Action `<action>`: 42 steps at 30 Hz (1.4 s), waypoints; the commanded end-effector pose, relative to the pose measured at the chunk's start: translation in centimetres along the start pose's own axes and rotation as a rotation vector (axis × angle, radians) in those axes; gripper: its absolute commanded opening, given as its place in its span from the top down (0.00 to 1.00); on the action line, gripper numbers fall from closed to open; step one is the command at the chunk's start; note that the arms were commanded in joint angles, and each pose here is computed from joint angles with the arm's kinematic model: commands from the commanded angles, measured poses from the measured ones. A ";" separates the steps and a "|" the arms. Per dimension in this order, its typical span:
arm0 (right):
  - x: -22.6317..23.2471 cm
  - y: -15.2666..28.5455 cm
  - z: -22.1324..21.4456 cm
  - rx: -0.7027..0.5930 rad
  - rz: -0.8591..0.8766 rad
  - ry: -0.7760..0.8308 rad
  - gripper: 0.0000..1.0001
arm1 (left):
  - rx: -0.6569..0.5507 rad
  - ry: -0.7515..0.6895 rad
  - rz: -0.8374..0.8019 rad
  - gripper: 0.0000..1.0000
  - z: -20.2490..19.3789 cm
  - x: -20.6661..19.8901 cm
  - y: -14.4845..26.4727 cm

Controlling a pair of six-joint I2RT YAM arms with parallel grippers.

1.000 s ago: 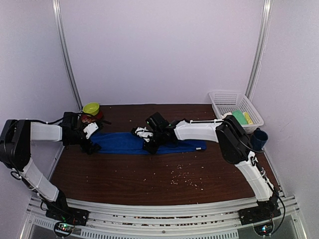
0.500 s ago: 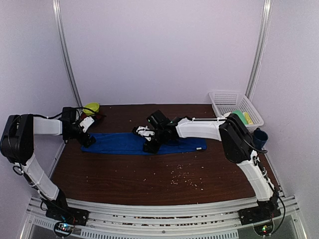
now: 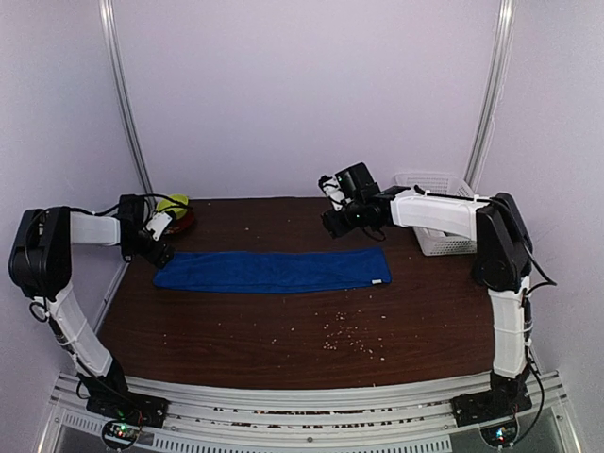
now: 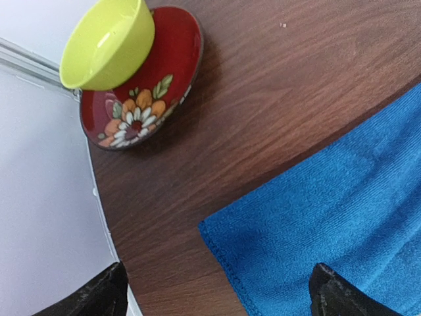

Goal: Roll the towels
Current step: Adjust the towel at the center of the board.

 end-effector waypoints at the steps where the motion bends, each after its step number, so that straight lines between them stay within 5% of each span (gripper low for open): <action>1: -2.6 -1.2 -4.1 0.180 -0.263 -0.084 0.32 | -0.001 0.037 0.050 0.02 0.5 0.8 -0.8; 30: -4.2 -5.1 -14.4 0.501 -0.401 -0.139 0.25 | 0.155 0.024 0.190 0.02 -2.8 0.7 -4.2; 38: -6.6 -4.7 -14.1 0.493 -0.571 -0.157 0.25 | 0.168 0.023 0.202 0.02 -2.9 0.8 -3.8; 42: -6.6 -4.8 -12.1 0.429 -0.513 -0.147 0.22 | 0.157 0.036 0.171 0.02 -2.2 0.8 -3.5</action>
Point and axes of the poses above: each gripper's point midway between its finger pads, its own y axis back along the fingers, its own x axis along the line the jaws close on, z = x × y, the point moved 9 cm from there along y, back along the fingers, and after that the axes turned 15 degrees about y, right-handed, at the moved point
